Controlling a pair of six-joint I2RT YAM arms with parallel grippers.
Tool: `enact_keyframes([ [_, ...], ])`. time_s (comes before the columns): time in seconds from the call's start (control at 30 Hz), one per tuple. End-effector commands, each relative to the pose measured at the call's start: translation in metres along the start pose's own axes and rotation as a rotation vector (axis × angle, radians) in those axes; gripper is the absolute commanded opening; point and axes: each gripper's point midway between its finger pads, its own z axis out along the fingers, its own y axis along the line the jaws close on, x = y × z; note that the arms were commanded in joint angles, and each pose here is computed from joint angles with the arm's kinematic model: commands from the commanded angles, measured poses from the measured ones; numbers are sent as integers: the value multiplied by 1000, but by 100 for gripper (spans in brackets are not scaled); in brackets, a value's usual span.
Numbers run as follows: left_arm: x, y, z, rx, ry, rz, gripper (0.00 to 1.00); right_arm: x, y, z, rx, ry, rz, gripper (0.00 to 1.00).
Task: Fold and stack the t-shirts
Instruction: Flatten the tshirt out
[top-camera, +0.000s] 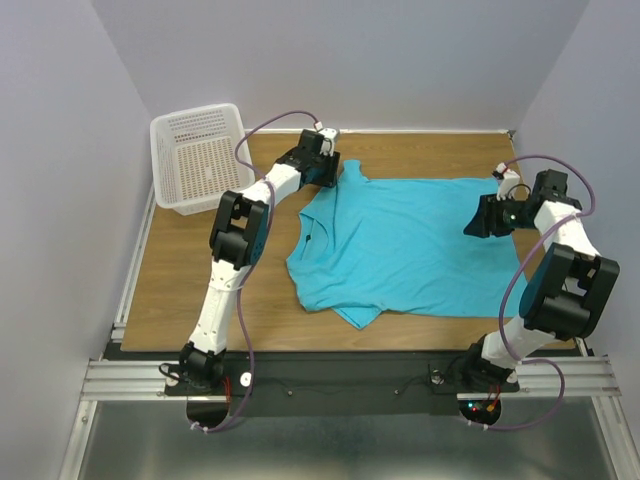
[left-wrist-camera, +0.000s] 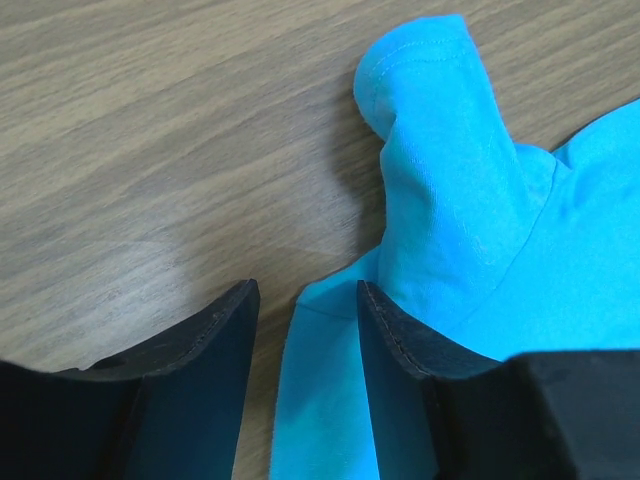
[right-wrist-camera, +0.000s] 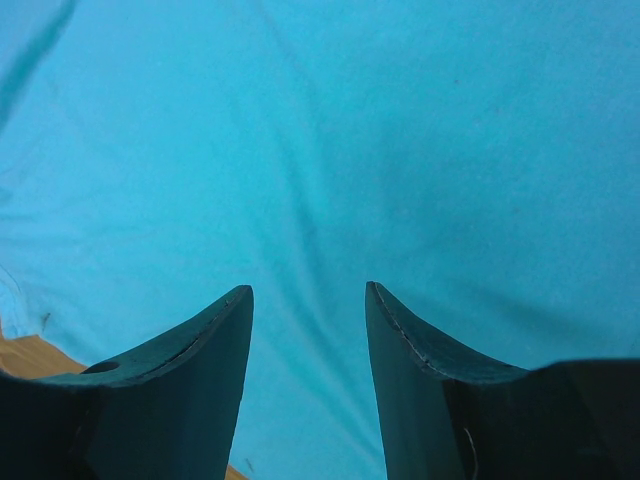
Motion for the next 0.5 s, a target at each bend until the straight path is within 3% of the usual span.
enact_keyframes([
  [0.0,2,1,-7,-21,32,49,54,-16,-2,-12,22,-67,-28,55],
  [0.47,15,-19,-13,11,89,160,49,-19,-17,-11,40,-68,10,55],
])
